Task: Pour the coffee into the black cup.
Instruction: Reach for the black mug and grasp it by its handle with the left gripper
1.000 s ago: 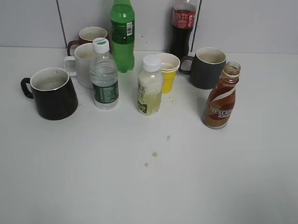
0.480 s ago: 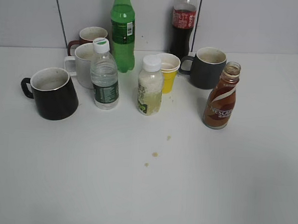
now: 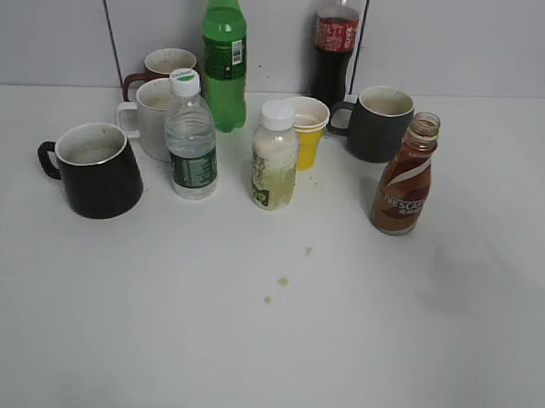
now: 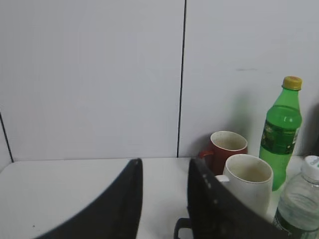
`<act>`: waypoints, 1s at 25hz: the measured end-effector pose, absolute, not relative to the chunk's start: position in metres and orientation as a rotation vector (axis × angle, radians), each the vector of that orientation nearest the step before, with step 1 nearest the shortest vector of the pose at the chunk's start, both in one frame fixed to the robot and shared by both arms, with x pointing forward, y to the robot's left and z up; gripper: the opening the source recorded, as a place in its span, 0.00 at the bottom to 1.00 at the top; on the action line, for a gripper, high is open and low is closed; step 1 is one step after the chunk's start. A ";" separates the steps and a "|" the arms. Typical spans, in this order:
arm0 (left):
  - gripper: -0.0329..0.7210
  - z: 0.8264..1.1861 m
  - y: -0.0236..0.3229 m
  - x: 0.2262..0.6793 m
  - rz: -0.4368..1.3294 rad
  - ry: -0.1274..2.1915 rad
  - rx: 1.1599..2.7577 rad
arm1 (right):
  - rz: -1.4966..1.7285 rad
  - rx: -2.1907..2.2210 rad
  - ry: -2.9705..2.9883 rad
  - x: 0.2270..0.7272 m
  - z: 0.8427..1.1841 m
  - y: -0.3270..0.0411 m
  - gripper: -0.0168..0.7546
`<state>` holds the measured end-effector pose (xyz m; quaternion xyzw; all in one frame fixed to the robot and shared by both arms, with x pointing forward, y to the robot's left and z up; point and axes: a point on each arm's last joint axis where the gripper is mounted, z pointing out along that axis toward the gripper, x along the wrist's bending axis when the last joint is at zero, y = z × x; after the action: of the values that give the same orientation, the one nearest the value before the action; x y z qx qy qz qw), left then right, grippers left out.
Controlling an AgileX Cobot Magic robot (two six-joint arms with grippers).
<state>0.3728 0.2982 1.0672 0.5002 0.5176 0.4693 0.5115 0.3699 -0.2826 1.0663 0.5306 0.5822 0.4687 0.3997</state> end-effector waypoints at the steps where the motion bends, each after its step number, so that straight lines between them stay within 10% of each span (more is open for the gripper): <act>1: 0.36 1.063 0.298 0.384 1.118 1.257 1.205 | 1.178 1.350 1.477 0.378 1.063 -0.282 0.69; 25: 0.40 0.869 0.301 0.518 1.014 1.488 1.313 | 1.275 1.099 1.701 0.480 0.934 -0.225 0.67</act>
<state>0.5184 0.3010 0.8694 0.5288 0.5994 0.4084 0.4409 0.4800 -0.2252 0.9342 0.4275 0.6616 0.4960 0.3654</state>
